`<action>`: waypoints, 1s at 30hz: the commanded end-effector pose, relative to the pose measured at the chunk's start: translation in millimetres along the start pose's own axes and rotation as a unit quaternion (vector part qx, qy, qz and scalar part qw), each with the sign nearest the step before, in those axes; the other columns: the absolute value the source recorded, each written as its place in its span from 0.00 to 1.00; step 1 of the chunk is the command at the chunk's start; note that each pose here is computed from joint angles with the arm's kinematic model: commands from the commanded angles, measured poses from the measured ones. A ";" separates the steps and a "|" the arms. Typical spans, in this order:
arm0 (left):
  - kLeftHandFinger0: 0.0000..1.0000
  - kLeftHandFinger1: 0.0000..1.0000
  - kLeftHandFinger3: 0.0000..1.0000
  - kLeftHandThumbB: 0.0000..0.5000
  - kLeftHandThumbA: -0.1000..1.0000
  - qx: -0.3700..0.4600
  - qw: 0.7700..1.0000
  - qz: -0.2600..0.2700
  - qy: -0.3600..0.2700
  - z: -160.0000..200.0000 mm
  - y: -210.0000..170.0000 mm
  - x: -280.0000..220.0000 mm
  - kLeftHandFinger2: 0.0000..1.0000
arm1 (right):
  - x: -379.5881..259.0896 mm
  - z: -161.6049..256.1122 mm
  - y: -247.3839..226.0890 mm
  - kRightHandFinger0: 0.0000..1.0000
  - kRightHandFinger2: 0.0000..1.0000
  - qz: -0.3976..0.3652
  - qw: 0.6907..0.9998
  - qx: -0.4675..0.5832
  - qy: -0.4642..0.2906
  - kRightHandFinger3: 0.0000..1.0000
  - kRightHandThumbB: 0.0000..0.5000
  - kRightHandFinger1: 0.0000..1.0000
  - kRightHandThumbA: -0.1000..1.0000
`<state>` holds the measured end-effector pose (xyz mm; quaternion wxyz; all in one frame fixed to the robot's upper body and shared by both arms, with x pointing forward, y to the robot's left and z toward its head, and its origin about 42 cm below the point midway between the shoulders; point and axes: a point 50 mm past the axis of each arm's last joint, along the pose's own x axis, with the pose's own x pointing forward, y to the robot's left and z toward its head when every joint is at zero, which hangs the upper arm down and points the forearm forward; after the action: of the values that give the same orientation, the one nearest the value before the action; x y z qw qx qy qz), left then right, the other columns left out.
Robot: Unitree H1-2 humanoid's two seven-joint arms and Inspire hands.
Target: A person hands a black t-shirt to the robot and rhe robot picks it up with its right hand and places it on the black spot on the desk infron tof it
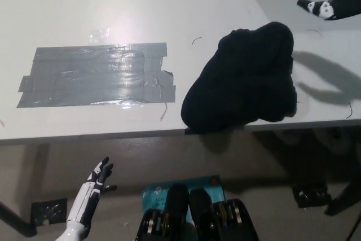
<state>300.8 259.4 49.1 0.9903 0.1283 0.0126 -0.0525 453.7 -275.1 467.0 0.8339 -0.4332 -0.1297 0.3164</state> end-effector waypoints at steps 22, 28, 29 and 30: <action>0.86 1.00 1.00 1.00 1.00 0.032 0.998 -0.032 -0.051 18.9 -1.1 13.0 1.00 | -167.4 54.5 209.0 1.00 1.00 -0.294 0.920 0.189 -0.177 1.00 0.62 1.00 0.77; 0.88 1.00 1.00 1.00 1.00 0.021 0.999 -0.034 -0.037 12.2 -6.0 4.4 1.00 | -143.3 -5.8 269.0 1.00 1.00 -0.300 0.915 0.261 -0.074 1.00 0.56 1.00 0.83; 0.89 1.00 1.00 1.00 1.00 0.019 0.999 -0.035 -0.033 12.0 -5.6 1.5 1.00 | -135.0 -20.2 282.6 1.00 1.00 -0.293 0.915 0.272 -0.055 1.00 0.52 1.00 0.78; 0.89 1.00 1.00 1.00 1.00 0.020 0.999 -0.036 -0.032 11.7 -5.4 0.1 1.00 | -130.0 -29.3 291.8 1.00 1.00 -0.290 0.914 0.280 -0.042 1.00 0.50 1.00 0.77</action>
<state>304.9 247.8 50.4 0.9880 0.1341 0.0082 -0.0762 237.1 -252.7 262.7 0.9625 -0.1046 -0.1739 0.1803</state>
